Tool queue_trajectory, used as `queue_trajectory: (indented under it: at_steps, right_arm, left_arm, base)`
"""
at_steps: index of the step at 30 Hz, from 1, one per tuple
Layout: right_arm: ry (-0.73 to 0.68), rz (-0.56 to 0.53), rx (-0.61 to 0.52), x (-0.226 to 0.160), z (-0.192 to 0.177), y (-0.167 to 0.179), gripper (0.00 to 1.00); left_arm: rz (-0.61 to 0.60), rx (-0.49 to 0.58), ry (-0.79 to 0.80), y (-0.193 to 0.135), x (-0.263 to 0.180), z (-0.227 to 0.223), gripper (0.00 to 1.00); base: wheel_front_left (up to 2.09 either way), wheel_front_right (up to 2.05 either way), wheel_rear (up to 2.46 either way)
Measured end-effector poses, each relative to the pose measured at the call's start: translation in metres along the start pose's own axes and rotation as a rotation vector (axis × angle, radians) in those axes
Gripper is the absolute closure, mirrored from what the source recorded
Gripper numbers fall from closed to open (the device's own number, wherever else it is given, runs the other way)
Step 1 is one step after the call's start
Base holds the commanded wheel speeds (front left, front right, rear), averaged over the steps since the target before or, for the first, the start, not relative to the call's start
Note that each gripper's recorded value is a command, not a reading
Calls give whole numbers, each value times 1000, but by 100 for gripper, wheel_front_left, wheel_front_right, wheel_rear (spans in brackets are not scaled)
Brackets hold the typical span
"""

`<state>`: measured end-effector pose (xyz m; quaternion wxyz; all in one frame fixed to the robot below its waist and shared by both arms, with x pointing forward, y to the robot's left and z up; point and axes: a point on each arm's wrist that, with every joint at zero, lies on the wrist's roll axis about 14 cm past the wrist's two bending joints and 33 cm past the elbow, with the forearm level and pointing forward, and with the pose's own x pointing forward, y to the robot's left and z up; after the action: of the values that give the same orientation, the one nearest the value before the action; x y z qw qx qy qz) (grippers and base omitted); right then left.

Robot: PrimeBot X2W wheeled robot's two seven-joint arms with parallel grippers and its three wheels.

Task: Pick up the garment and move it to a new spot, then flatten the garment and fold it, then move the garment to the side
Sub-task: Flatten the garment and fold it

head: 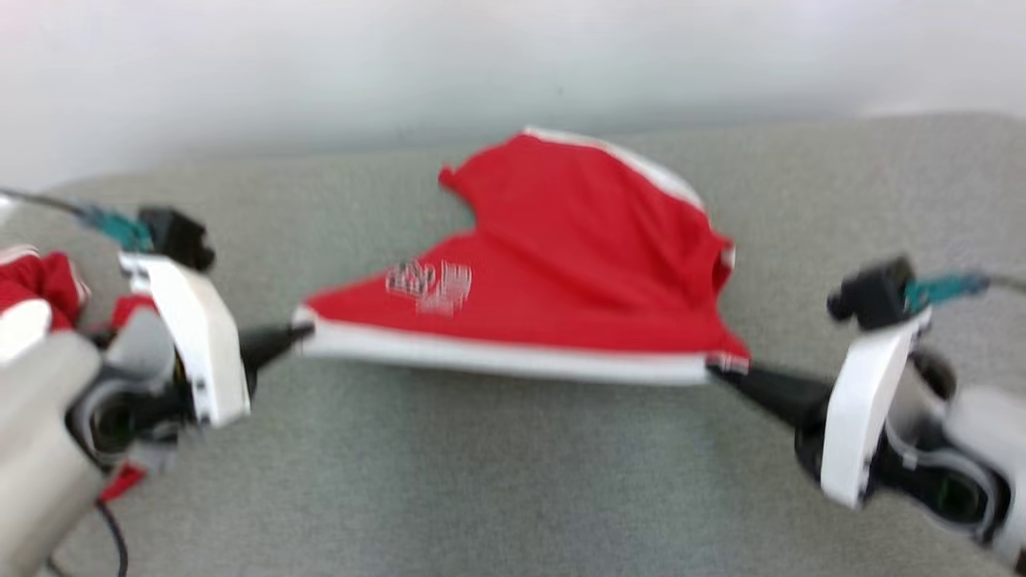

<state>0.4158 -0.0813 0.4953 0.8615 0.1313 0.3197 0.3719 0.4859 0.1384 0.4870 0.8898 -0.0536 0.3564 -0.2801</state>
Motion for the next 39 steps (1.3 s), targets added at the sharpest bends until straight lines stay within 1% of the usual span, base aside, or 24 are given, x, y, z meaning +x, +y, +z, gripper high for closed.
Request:
queue_trajectory:
  at_steps: [4,8,11,16,19,22,27,34,39]
  right_arm:
    - [42,29,31,-19,-33,22,100]
    - [110,57,102,-39,-74,41,100]
    - [157,67,144,-54,-99,50,100]
    - [192,75,209,-71,-123,59,100]
    - [159,90,235,-70,-119,64,100]
    - [127,81,253,-69,-113,59,100]
    - [47,86,320,-59,-92,52,100]
    - [-62,70,447,-46,-55,25,100]
    - [-89,35,493,-34,-45,1,100]
  left_arm:
    - [-43,-16,81,-23,-24,-34,100]
    - [-86,-24,148,-48,-49,-64,100]
    - [-96,-26,201,-59,-67,-87,100]
    - [-111,-43,226,-73,-84,-98,100]
    - [-103,-43,185,-73,-85,-86,100]
    - [-105,-39,174,-73,-80,-79,100]
    - [-114,-32,95,-68,-64,-41,100]
    - [-137,-11,17,-59,-27,16,100]
    - [-140,1,-34,-51,10,54,100]
  base:
    - [0,0,0]
    - [0,0,0]
    - [0,0,0]
    - [0,0,0]
    - [0,0,0]
    - [0,0,0]
    - [0,0,0]
    - [0,0,0]
    - [0,0,0]
